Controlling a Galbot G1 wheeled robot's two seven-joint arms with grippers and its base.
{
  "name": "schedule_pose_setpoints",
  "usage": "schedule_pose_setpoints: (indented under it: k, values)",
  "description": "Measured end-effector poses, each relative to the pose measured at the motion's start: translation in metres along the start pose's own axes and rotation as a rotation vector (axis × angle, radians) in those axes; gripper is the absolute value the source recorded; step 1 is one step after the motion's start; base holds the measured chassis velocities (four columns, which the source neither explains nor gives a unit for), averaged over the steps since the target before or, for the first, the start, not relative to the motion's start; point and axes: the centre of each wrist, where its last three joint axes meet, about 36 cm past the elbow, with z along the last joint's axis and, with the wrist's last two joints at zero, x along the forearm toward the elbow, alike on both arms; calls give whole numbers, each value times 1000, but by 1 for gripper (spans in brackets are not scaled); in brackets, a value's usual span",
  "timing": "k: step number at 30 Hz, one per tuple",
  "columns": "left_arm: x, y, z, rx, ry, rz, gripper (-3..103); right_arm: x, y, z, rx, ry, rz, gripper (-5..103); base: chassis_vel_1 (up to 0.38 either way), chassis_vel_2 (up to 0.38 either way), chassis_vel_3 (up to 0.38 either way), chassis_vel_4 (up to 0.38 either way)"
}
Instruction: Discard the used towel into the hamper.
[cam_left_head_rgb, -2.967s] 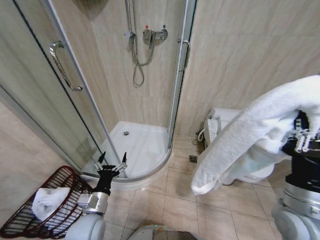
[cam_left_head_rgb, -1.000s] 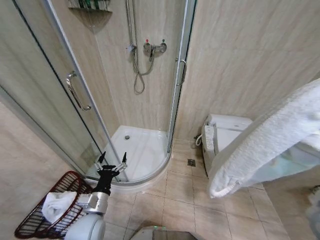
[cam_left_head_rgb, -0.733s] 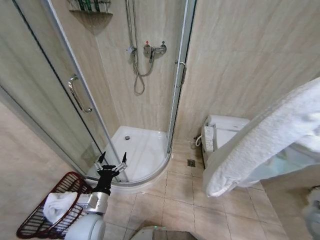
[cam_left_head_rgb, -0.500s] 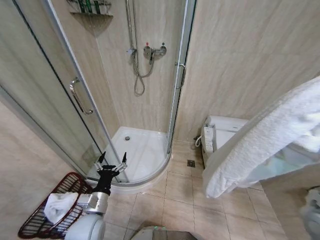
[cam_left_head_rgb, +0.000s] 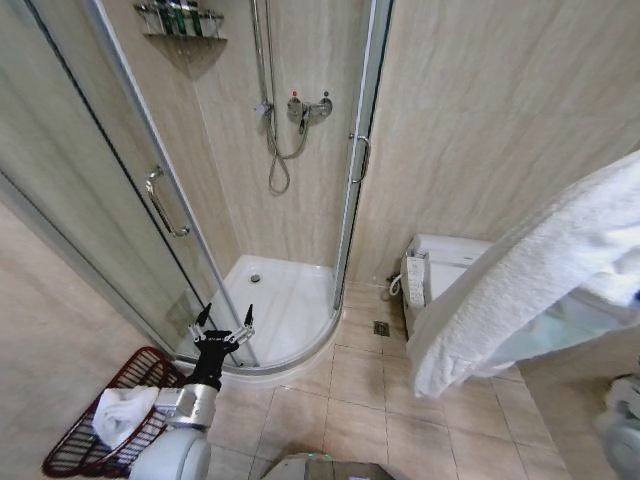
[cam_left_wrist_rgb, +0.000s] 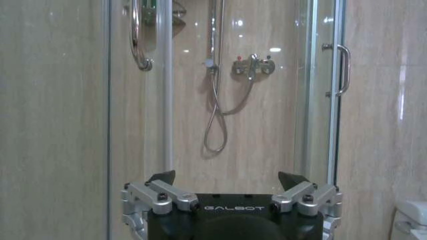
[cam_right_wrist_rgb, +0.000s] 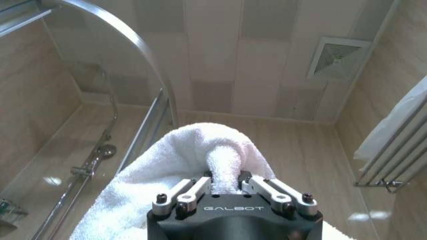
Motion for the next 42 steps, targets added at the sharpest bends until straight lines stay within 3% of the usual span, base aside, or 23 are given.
schedule_pose_setpoints:
  k: [42]
  values:
    - [0, 0, 0, 0, 0, 0, 100, -1, 5, 5, -19, -12, -14, 14, 0, 0, 0, 0]
